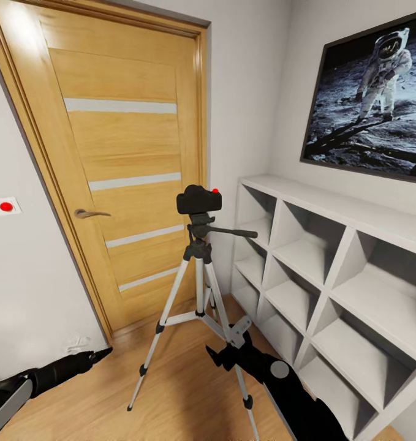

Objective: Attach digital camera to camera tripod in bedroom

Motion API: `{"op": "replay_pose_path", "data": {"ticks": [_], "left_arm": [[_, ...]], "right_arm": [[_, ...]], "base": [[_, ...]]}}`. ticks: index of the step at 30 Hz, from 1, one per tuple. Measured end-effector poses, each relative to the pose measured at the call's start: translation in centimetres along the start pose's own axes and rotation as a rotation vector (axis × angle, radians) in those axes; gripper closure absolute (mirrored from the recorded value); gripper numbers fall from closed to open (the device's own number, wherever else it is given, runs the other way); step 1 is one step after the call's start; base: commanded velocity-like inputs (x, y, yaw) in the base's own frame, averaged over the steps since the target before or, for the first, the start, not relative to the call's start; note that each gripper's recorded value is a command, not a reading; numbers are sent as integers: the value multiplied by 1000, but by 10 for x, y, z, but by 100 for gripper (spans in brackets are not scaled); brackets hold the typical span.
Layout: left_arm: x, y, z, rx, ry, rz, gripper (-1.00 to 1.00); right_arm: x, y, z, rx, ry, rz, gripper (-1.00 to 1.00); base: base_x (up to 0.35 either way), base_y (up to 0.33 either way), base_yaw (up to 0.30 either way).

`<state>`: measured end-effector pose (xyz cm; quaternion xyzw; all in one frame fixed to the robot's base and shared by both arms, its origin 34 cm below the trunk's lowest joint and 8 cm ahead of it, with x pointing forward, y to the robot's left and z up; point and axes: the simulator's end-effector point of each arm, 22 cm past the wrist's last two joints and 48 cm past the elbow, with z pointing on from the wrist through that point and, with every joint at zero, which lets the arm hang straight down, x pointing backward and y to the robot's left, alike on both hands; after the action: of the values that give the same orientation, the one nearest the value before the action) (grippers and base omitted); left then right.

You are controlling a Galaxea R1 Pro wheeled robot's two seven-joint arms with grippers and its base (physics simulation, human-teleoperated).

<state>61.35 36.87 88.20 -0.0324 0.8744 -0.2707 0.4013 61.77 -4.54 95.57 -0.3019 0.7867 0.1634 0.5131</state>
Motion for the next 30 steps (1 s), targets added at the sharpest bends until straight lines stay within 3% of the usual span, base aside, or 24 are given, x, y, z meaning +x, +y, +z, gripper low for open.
{"op": "replay_pose_path", "data": {"ticks": [5, 11, 14, 15, 19, 20, 24, 27, 30], "left_arm": [[48, -1, 15, -25, 61, -75, -100], [105, 15, 18, -135, 126, -140, -100], [150, 25, 15, -229, 168, -170, -100], [174, 30, 10, -272, 186, -179, -100], [219, 37, -4, -328, 227, -202, -100], [256, 46, -21, -378, 275, -229, -100], [342, 59, -71, -502, 420, -309, -100], [384, 42, -85, -511, 485, -340, -100], [433, 14, -101, -504, 556, -376, -100]], "right_arm": [[12, -10, -5, 12, 33, -3, -100], [47, -15, -15, 19, 111, 11, -100], [79, -10, -27, 17, 173, 32, -100], [107, -5, -39, 14, 221, 45, -100], [142, 1, -56, 16, 284, 66, -100], [167, -5, -68, 41, 330, 99, -100], [254, -22, -102, 120, 494, 237, -100], [302, -22, -125, 160, 590, 313, -100], [364, -15, -161, 223, 730, 381, -100]], "base": [[-7, 0, 0], [-2, 0, 0], [0, 0, 0], [0, 0, 0], [0, 0, 0], [0, 0, 0], [0, 0, 0], [0, 0, 0], [0, 0, 0]]}}
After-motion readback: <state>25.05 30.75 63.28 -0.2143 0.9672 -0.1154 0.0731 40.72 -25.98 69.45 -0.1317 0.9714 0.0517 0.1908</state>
